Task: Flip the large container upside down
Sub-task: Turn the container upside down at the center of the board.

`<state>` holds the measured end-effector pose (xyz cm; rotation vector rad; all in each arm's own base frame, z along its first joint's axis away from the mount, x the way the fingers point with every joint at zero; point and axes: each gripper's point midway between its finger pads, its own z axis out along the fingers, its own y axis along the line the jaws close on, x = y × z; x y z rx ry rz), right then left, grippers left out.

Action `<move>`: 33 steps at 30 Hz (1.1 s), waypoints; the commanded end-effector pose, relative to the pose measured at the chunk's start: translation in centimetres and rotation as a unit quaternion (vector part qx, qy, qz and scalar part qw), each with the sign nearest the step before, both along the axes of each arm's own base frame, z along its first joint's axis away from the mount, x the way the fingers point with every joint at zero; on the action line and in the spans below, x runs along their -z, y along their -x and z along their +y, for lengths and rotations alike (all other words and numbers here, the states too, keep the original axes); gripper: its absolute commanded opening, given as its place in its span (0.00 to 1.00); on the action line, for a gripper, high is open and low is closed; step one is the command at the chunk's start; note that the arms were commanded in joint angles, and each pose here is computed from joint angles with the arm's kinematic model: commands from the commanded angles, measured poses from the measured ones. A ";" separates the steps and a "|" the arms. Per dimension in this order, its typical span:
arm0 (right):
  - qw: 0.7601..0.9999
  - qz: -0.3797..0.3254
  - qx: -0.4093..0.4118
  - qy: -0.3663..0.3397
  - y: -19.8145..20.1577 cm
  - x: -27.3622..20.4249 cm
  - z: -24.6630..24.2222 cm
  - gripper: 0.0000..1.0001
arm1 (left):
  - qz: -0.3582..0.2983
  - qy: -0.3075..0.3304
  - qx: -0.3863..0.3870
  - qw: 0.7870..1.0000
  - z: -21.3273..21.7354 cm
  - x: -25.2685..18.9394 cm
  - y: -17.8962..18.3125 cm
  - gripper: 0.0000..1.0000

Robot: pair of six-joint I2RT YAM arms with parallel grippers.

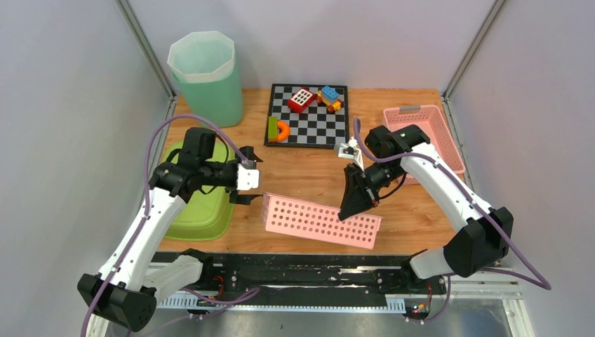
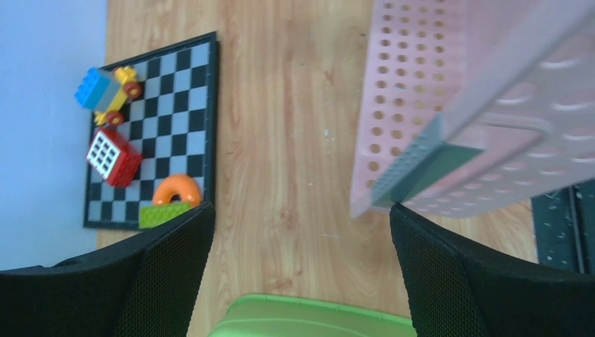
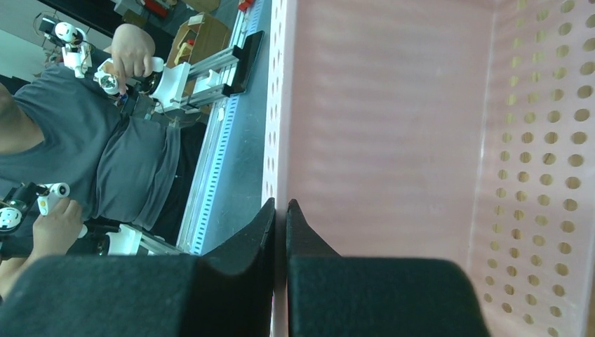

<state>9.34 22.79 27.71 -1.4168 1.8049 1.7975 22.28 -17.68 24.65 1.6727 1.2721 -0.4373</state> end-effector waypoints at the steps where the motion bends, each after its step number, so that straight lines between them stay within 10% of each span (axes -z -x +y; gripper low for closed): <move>1: 1.000 -0.004 -0.012 -0.016 0.6 -1.1 0.2 0.02 | 0.025 0.002 0.074 0.997 -0.5 0.4 3.1 0.94; 33: 1.000 -0.004 -0.013 -0.019 0.4 -1.0 0.3 0.02 | 0.069 0.050 0.086 0.993 -2.2 -0.1 4.5 0.61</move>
